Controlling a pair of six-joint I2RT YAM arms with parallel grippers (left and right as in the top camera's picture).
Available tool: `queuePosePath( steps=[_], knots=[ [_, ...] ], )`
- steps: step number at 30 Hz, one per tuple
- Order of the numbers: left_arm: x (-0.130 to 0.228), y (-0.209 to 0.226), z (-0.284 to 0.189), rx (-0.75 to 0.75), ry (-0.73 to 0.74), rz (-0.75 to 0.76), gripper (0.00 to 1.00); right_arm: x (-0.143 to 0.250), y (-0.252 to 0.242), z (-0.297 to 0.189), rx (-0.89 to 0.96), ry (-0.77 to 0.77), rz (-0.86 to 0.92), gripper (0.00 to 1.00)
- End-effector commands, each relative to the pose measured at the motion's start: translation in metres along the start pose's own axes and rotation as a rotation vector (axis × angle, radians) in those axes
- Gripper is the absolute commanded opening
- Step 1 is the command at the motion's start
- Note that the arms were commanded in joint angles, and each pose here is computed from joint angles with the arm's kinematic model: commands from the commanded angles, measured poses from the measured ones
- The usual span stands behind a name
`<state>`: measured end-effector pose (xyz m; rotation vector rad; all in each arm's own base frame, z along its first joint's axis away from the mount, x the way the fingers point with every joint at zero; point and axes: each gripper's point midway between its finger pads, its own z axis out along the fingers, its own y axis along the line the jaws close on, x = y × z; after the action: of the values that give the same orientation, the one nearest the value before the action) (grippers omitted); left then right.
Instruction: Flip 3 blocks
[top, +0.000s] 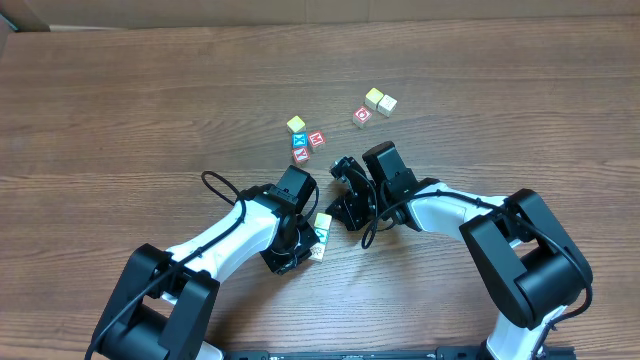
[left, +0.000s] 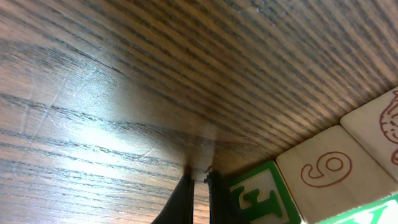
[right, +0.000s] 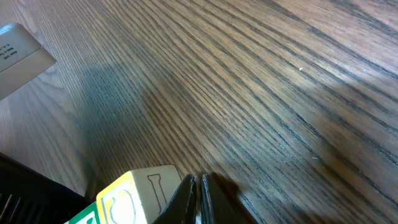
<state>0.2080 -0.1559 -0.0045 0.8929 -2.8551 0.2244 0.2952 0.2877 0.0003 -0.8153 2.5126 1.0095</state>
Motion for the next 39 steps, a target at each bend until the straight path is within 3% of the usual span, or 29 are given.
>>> queuePosePath(
  steps=[1,19,39],
  knots=[
    [-0.006,0.004,0.004,-0.015,-0.016,-0.003,0.04,0.003,-0.003,0.004,0.010,0.010,0.002,0.07],
    [-0.007,0.014,0.003,-0.051,-0.015,-0.022,0.04,0.002,-0.005,0.004,0.022,0.005,0.026,0.06],
    [0.015,0.011,0.005,-0.063,0.036,0.028,0.04,0.002,-0.005,0.004,0.022,0.005,0.026,0.06]
  ],
)
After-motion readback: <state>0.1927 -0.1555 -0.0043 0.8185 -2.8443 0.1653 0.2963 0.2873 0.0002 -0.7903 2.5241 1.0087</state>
